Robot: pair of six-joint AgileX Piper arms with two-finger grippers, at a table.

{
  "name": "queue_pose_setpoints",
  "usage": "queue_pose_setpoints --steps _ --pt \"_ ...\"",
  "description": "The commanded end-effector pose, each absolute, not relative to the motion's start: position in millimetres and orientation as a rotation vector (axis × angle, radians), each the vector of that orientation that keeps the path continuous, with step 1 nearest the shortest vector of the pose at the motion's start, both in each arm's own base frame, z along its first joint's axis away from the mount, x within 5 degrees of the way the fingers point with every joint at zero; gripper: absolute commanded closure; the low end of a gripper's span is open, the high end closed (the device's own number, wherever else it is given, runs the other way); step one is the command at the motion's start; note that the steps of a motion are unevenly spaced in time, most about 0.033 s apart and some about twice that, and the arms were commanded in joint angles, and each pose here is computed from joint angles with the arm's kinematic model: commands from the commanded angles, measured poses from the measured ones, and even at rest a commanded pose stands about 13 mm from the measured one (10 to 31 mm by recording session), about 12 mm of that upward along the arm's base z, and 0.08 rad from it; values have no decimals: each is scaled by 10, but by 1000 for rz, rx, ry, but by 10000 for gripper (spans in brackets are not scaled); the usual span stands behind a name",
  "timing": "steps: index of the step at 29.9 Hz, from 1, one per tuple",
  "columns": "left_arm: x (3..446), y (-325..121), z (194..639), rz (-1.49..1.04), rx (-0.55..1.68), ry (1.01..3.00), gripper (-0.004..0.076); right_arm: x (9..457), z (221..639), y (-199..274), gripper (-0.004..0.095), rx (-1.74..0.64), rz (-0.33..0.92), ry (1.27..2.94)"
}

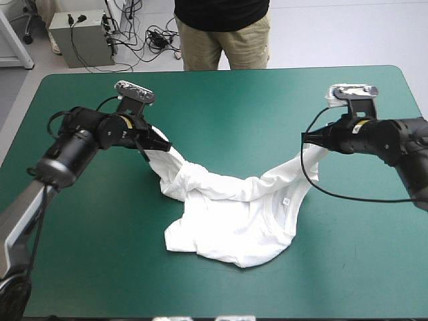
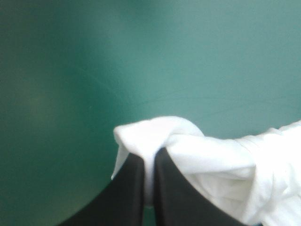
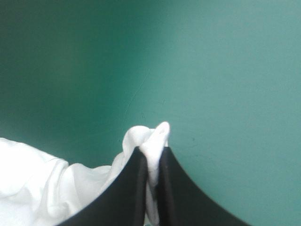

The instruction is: Fold the cloth

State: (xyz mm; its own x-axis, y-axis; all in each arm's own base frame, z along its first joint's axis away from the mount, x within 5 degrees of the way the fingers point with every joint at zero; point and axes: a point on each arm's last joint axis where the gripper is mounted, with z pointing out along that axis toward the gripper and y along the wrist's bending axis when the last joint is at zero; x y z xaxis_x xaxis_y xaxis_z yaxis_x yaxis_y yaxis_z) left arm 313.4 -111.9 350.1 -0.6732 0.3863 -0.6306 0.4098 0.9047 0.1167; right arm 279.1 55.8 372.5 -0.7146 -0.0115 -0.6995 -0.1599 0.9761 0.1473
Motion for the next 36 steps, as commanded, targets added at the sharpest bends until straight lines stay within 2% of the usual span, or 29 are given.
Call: queue_pose_setpoints --steps 1,6,14,17,20,21,23,24,29,36 --pt "3383 -1200 3448 -27 552 2333 733 3097 3623 593 925 -100 250 2295" --pt "3658 -1277 3200 15 559 2371 733 3406 3251 638 925 -87 240 2360" --pt "3900 -1311 3143 62 491 2243 724 3704 2856 683 896 -38 244 2440" --pt "3924 -1320 3087 65 496 2254 628 3763 2833 696 756 -37 248 2451" --pt "3919 -1319 3072 63 495 2270 430 3799 2877 703 526 -39 250 2446" --pt "3907 -1314 3125 63 493 2256 339 3802 2903 705 455 -41 251 2446" --pt "3889 -1301 3215 70 493 2242 241 3799 2981 706 371 -66 241 2466" --pt "3867 -1285 3290 78 485 2243 216 3796 3018 705 362 -73 236 2476" --pt "3666 -1188 3642 103 466 2265 214 3693 3289 697 369 -126 226 2538" --pt "3061 -988 4280 66 474 2156 214 3277 3718 617 372 -179 190 2546"
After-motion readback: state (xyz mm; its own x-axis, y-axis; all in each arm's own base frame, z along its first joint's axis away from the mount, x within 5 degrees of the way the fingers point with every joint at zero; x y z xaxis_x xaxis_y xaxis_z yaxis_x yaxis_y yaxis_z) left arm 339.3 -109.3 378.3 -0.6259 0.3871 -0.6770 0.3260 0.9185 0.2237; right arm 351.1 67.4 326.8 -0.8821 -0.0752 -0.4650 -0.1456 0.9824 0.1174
